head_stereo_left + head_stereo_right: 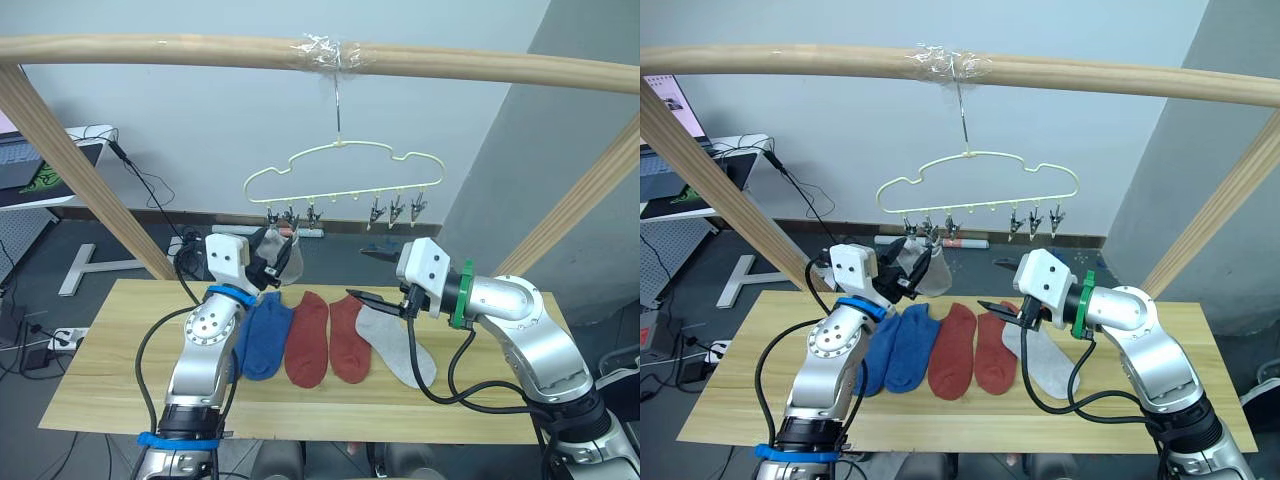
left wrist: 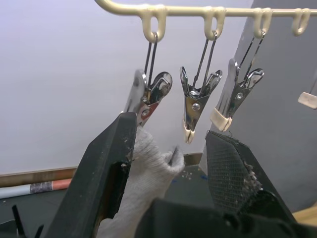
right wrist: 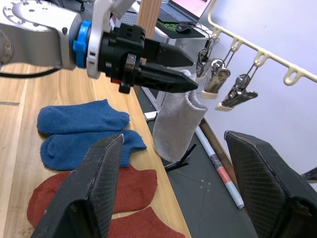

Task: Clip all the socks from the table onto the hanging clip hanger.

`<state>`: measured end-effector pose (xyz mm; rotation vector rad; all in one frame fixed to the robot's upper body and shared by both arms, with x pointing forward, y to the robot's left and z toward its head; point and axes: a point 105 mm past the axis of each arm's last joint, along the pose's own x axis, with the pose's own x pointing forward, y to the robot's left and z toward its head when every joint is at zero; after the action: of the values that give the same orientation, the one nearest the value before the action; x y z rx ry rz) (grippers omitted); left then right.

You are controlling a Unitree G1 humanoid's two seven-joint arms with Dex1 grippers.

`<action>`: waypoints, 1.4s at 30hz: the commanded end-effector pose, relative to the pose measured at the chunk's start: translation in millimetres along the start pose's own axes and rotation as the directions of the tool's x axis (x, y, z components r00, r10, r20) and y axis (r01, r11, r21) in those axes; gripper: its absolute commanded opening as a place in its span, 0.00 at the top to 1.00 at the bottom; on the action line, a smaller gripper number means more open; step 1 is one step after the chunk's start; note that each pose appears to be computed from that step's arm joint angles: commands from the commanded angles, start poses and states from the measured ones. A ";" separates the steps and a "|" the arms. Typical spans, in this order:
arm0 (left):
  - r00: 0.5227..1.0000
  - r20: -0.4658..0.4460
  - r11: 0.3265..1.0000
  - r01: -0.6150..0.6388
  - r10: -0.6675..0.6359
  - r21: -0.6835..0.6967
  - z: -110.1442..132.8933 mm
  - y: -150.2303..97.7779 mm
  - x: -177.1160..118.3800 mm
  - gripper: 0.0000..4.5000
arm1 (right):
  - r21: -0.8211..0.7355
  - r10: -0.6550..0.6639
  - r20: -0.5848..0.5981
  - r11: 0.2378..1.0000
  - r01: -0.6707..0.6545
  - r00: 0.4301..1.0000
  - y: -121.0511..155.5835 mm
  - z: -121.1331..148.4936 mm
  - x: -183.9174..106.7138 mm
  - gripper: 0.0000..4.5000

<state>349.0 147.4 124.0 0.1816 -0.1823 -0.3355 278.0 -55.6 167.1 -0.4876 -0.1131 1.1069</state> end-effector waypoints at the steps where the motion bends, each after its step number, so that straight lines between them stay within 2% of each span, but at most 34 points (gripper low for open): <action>1: 0.998 0.065 1.000 0.020 -0.021 0.016 13.3 -7.7 11.1 0.43 | -0.021 -0.003 0.047 1.000 0.004 0.999 -1.6 13.4 -0.4 0.25; 4: 0.994 0.086 0.997 0.069 -0.071 0.026 16.6 -15.2 14.0 0.43 | -0.026 -0.001 0.053 1.000 0.002 0.999 -1.9 15.2 -0.2 0.25; 14: 0.997 0.078 1.000 0.020 -0.020 0.001 12.8 -8.3 12.9 0.43 | -0.020 -0.010 0.055 1.000 0.011 0.998 -3.4 16.1 -2.0 0.25; 31: 0.985 0.164 0.999 -0.046 0.044 0.006 42.9 -2.2 30.7 0.43 | -0.026 -0.008 0.055 1.000 0.009 0.998 -7.2 16.1 -1.6 0.25; 41: 0.988 0.146 0.999 -0.042 0.042 -0.002 40.5 -2.6 32.9 0.43 | -0.025 -0.009 0.055 1.000 0.011 0.998 -8.0 16.5 -1.5 0.25; 42: 0.989 0.144 0.999 -0.041 0.041 -0.002 39.9 -2.8 32.7 0.47 | -0.025 -0.009 0.055 1.000 0.011 0.998 -7.8 16.6 -1.6 0.24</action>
<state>371.2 128.8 155.7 0.1546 -0.2903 -0.3106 280.0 -53.8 174.1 -0.4822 -0.1314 1.1130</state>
